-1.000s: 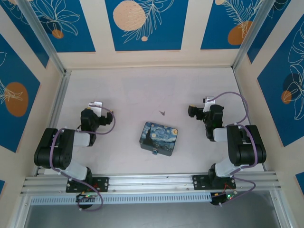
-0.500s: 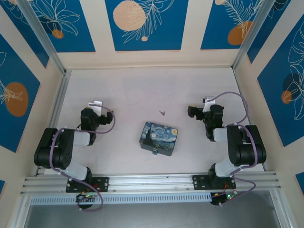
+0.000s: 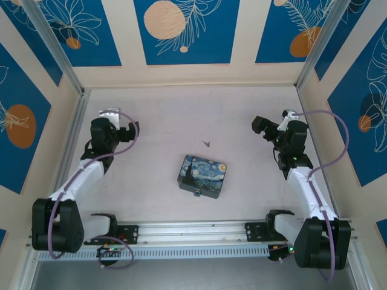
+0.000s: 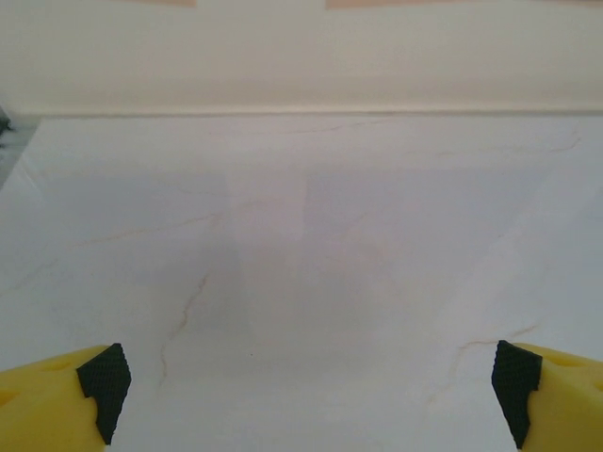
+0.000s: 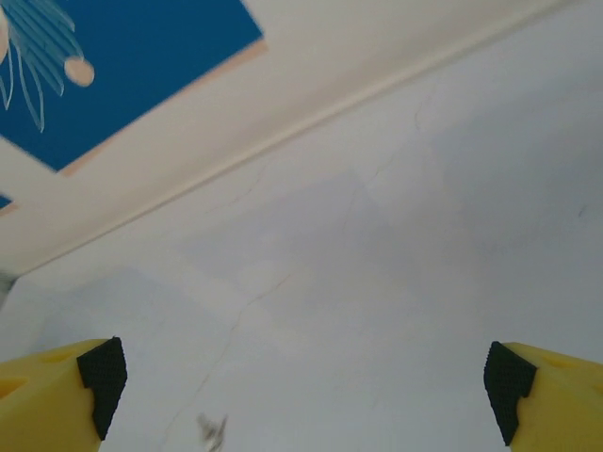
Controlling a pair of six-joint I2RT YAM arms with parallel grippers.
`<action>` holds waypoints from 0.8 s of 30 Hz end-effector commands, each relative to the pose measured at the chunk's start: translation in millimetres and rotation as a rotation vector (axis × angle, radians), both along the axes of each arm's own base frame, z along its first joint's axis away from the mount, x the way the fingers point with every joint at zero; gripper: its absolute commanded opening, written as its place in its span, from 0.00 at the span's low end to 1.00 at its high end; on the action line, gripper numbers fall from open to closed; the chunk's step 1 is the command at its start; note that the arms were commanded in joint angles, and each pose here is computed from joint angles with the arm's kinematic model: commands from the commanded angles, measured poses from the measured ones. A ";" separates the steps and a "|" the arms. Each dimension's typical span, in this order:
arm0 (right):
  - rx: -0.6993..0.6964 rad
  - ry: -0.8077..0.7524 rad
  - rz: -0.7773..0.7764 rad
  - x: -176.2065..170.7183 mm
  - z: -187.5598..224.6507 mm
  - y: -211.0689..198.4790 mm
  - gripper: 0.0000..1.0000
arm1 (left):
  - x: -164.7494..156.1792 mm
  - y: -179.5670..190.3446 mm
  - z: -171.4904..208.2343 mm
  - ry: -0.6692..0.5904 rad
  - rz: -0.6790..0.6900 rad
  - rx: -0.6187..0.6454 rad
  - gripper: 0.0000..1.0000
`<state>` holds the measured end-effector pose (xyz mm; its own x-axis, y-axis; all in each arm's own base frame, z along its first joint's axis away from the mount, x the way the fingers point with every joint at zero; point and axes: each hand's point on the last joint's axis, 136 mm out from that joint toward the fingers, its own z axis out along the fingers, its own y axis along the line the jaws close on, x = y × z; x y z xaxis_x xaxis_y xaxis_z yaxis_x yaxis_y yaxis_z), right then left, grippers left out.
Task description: Unlock the padlock with the key
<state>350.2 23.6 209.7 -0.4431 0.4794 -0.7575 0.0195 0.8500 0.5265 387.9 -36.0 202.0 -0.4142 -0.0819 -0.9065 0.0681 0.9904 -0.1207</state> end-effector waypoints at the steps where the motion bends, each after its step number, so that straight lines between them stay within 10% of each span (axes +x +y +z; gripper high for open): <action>1: 0.197 0.265 0.194 -53.8 -37.4 50.7 0.97 | -31.9 -15.0 -19.5 0.211 0.023 -0.245 1.00; 7: 0.289 0.408 0.293 -125.7 -48.1 82.1 0.91 | -63.1 -64.9 -31.9 0.360 -0.066 -0.476 1.00; 24: 0.390 0.645 0.377 -182.6 -96.2 134.8 0.88 | -125.7 -174.0 -67.1 0.518 -0.270 -0.451 1.00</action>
